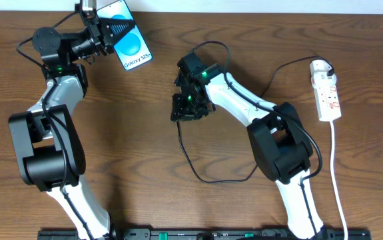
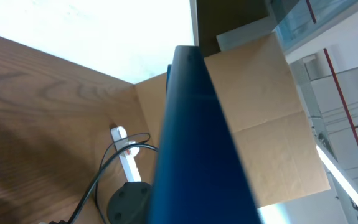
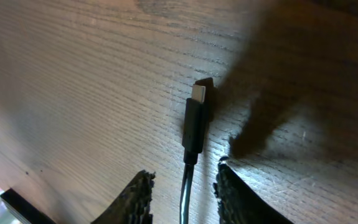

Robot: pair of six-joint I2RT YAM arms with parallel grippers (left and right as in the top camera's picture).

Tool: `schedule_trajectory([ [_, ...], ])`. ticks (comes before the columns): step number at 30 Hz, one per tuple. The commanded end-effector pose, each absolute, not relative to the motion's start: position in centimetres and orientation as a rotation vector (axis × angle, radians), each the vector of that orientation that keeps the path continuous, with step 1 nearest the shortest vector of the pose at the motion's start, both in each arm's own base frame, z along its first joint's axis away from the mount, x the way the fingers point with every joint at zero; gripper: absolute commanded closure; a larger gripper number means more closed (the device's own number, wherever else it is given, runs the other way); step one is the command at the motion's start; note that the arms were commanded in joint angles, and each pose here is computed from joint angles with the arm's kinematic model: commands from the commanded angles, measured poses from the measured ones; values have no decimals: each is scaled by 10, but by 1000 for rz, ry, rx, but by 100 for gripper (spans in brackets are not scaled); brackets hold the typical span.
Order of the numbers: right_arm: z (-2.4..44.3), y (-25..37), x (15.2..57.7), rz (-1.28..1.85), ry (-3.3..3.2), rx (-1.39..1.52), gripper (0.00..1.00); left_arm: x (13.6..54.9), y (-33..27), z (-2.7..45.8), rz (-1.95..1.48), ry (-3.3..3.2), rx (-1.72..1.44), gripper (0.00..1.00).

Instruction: Plug charger to phone and switch on socket

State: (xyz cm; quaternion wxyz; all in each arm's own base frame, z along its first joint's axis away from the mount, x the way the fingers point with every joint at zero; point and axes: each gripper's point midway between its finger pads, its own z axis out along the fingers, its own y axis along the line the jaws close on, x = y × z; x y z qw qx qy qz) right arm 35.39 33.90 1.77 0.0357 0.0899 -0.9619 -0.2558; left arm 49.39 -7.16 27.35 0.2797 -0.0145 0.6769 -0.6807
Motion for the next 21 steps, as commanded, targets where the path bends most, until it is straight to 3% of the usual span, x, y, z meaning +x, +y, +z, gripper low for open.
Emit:
schedule_trajectory([
  [1, 12, 343, 350, -799, -2925, 256, 71, 490, -73, 283, -1801, 1799, 20, 93],
  [8, -1, 344, 349, -788, -2904, 206, 82, 490, -73, 283, -1802, 1801, 23, 93],
  [16, -3, 345, 350, -791, -2903, 201, 83, 487, -75, 281, -1808, 1814, 40, 93],
  [17, -3, 345, 350, -794, -2905, 201, 85, 487, -75, 281, -1808, 1814, 40, 93],
  [19, -3, 346, 352, -802, -2909, 200, 99, 487, -75, 281, -1808, 1814, 40, 93],
  [21, -3, 346, 355, -806, -2920, 203, 99, 487, -75, 281, -1808, 1814, 40, 92],
])
